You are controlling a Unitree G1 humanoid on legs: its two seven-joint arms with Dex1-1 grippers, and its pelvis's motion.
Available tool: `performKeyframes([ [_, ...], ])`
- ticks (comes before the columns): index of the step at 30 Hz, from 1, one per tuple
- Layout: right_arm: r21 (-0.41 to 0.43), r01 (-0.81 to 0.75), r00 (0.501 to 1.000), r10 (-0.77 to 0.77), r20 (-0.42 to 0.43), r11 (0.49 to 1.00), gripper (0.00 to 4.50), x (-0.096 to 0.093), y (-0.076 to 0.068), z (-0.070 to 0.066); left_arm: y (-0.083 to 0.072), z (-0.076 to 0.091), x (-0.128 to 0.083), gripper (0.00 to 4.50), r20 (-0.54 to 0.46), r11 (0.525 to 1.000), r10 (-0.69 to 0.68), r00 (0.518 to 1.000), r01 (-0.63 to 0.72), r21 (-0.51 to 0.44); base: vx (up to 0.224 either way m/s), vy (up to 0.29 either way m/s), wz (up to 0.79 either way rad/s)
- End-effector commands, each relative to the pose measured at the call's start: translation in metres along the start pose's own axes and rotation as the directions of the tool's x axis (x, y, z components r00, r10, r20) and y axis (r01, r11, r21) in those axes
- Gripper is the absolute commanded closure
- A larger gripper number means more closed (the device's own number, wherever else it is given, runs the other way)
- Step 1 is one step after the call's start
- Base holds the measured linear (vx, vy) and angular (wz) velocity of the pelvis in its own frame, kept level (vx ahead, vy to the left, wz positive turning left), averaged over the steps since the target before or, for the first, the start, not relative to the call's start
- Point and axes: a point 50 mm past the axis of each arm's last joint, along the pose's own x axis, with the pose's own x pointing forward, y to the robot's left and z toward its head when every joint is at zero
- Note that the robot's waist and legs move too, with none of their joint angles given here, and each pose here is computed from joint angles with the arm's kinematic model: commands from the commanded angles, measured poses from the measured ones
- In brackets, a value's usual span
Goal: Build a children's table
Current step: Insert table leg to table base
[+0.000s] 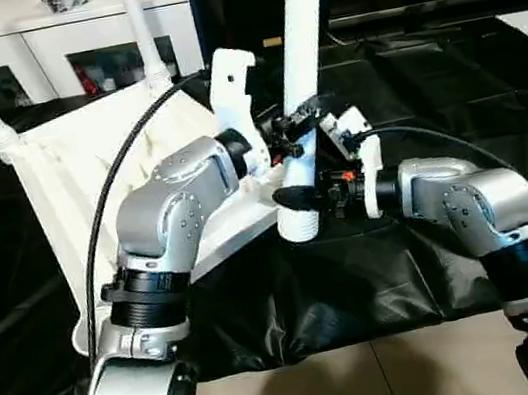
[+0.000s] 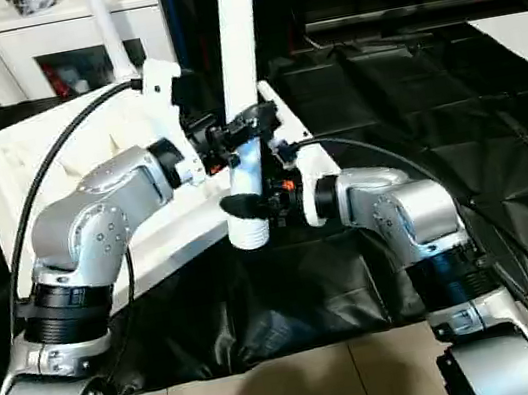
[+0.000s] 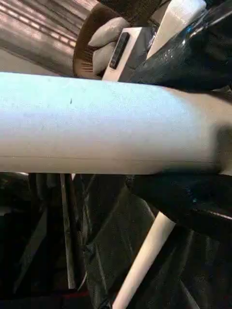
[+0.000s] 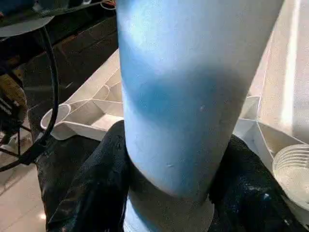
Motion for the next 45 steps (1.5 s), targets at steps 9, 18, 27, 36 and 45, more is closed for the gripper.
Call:
performKeyframes([
  [9,-0.010,0.052,0.998,-0.052,0.036,0.999,2.61,-0.003,-0.005,0.005,-0.001,0.004,-0.001,1.77,0.047,0.999,-0.002,0.999,0.000,0.043,0.000,0.000,0.00],
  [18,0.020,0.181,0.966,-0.182,0.185,0.983,2.62,-0.014,-0.012,0.011,0.008,0.047,-0.019,1.59,0.362,0.993,0.104,0.926,-0.115,0.009,0.000,0.000,0.00],
  [27,-0.010,0.546,0.822,-0.533,0.200,0.838,2.62,-0.051,-0.017,-0.013,0.034,-0.011,-0.074,1.59,0.156,0.846,0.441,0.884,-0.467,0.258,0.000,0.000,0.00],
  [36,-0.059,0.772,0.612,-0.715,0.337,0.633,2.62,-0.080,0.007,-0.032,0.035,-0.082,-0.138,1.59,0.118,0.638,0.722,0.682,-0.722,0.267,0.000,0.000,0.00],
  [45,0.022,0.792,0.573,-0.754,0.321,0.611,2.62,-0.077,0.008,-0.055,0.034,-0.078,-0.141,1.59,0.141,0.596,0.760,0.634,-0.767,0.237,0.000,0.000,0.00],
])
